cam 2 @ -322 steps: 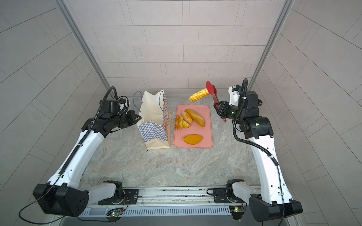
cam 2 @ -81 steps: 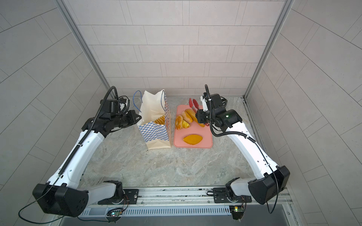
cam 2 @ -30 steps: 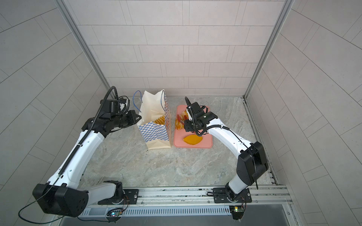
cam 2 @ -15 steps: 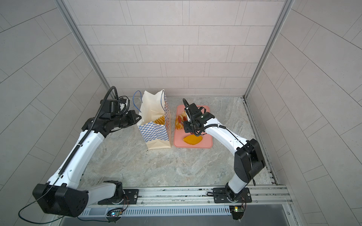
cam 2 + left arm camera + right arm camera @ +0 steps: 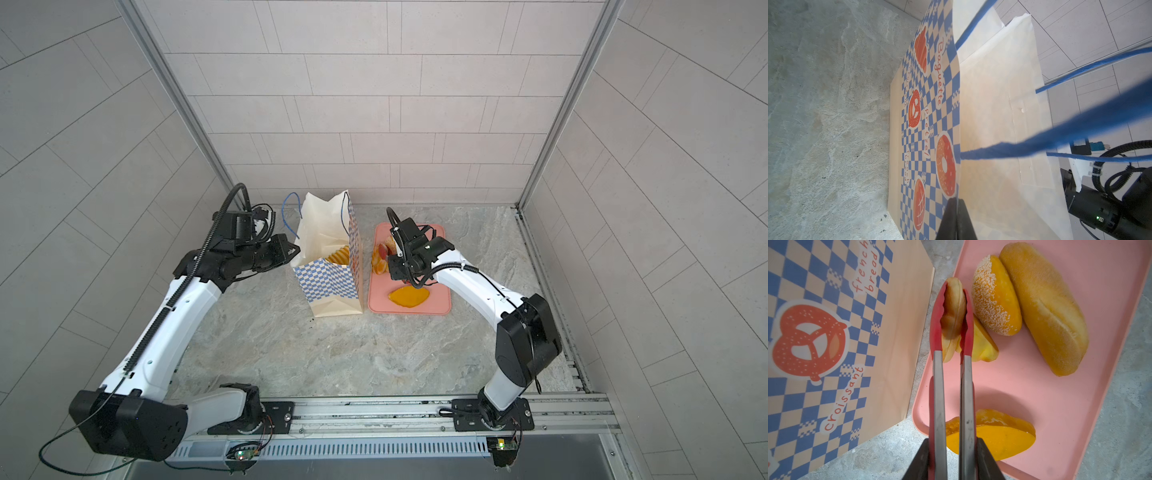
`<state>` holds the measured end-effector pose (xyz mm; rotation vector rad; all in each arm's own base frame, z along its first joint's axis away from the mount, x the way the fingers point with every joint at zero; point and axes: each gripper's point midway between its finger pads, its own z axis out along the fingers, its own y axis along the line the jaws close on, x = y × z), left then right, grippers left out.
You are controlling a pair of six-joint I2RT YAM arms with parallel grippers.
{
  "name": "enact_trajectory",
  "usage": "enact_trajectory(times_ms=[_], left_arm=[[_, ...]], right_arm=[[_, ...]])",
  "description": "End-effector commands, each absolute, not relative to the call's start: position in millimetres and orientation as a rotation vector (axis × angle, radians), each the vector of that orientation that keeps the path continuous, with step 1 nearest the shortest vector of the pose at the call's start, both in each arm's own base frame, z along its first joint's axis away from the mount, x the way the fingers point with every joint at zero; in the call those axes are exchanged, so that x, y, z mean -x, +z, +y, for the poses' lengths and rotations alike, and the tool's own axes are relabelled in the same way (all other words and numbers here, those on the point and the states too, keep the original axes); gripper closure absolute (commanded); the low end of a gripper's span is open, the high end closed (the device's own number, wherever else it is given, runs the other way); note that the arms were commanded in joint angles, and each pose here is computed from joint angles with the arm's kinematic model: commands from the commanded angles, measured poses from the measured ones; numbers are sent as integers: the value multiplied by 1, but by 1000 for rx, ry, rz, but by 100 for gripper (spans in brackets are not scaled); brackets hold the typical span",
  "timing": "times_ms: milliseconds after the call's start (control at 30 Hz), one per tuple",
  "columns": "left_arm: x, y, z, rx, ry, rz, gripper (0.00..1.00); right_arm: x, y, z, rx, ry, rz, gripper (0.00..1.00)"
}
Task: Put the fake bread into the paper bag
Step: 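Close the tongs on the small round bun, then lift the small bun in the tongs high above the tray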
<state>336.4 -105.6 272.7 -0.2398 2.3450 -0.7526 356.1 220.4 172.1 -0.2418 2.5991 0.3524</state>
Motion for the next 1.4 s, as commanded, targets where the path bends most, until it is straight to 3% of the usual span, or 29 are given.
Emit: enact_trajectory(times_ms=[0, 1367], left_arm=[[-335, 278, -107, 217, -747, 2331, 100], [-336, 280, -107, 216, -750, 2328, 100]], right_arm=[[-360, 204, 221, 236, 371, 2513, 68], [-355, 283, 166, 160, 332, 2359, 69]])
